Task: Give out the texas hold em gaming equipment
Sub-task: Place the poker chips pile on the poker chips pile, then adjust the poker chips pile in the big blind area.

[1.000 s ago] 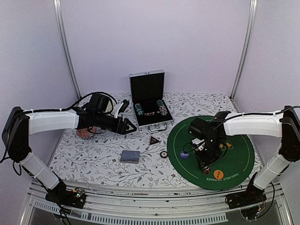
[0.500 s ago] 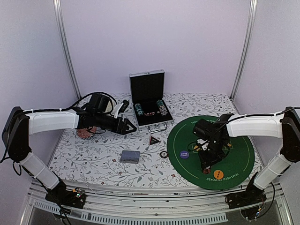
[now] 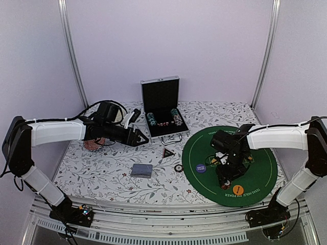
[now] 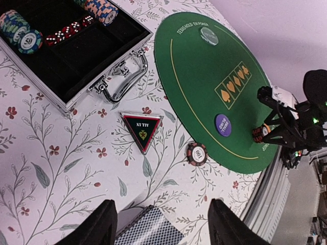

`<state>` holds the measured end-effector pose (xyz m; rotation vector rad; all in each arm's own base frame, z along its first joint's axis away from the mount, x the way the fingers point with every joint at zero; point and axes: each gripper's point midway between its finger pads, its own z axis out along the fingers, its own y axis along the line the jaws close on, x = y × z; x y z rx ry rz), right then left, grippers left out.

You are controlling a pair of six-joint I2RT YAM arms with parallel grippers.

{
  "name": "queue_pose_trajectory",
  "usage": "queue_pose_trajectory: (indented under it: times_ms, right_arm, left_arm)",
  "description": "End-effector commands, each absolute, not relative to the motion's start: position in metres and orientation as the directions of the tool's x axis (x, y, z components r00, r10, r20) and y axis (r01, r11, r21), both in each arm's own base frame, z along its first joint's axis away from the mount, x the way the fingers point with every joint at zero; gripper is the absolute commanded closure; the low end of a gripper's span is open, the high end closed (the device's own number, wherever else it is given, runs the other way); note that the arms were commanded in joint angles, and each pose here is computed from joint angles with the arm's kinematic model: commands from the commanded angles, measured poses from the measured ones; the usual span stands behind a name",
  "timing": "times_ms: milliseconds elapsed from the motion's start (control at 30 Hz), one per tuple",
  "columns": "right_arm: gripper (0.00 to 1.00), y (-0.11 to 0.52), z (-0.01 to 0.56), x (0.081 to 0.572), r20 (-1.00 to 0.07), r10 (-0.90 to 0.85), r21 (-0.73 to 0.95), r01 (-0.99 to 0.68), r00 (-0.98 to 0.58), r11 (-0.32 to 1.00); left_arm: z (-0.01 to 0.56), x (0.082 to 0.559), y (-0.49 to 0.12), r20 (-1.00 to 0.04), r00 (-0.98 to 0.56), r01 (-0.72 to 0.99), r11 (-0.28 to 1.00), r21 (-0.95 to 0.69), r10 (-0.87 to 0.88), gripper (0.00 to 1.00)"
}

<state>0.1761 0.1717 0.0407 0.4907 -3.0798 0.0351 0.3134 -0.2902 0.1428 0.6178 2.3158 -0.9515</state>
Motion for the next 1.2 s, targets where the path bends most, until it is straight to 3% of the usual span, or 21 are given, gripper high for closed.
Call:
queue_pose_trajectory:
  times_ms: [0, 133, 300, 433, 700, 967, 1067, 1167]
  right_arm:
    - [0.35, 0.167, 0.040, 0.174, 0.037, -0.303, -0.029, -0.305, -0.952, 0.952]
    - [0.19, 0.170, 0.037, 0.176, 0.030, -0.294, -0.015, -0.295, -0.955, 0.955]
    - [0.16, 0.168, 0.023, 0.174, 0.076, -0.275, -0.039, -0.279, -0.958, 0.960]
    - [0.21, 0.166, 0.014, 0.174, 0.092, -0.262, -0.045, -0.267, -0.961, 0.963]
    - [0.41, 0.157, 0.003, 0.172, 0.106, -0.247, -0.068, -0.255, -0.963, 0.964]
    - [0.73, 0.157, 0.001, 0.171, 0.114, -0.255, -0.064, -0.263, -0.960, 0.963]
    - [0.74, 0.157, 0.001, 0.170, 0.118, -0.256, -0.062, -0.265, -0.959, 0.962]
    - [0.68, 0.157, 0.003, 0.169, 0.119, -0.259, -0.058, -0.267, -0.959, 0.962]
  left_arm:
    - [0.151, 0.316, -0.288, -0.656, -0.727, 0.607, 0.635, -0.478, 0.203, 0.38]
    - [0.150, 0.315, -0.288, -0.654, -0.729, 0.607, 0.635, -0.478, 0.205, 0.38]
    - [0.150, 0.315, -0.288, -0.653, -0.729, 0.608, 0.633, -0.480, 0.205, 0.38]
    - [0.150, 0.315, -0.287, -0.655, -0.727, 0.608, 0.635, -0.476, 0.205, 0.38]
    - [0.151, 0.315, -0.286, -0.656, -0.726, 0.607, 0.638, -0.474, 0.203, 0.38]
    - [0.151, 0.316, -0.286, -0.659, -0.724, 0.607, 0.640, -0.471, 0.203, 0.38]
    - [0.151, 0.316, -0.286, -0.658, -0.725, 0.608, 0.639, -0.472, 0.203, 0.38]
    - [0.151, 0.316, -0.286, -0.658, -0.725, 0.609, 0.638, -0.472, 0.205, 0.38]
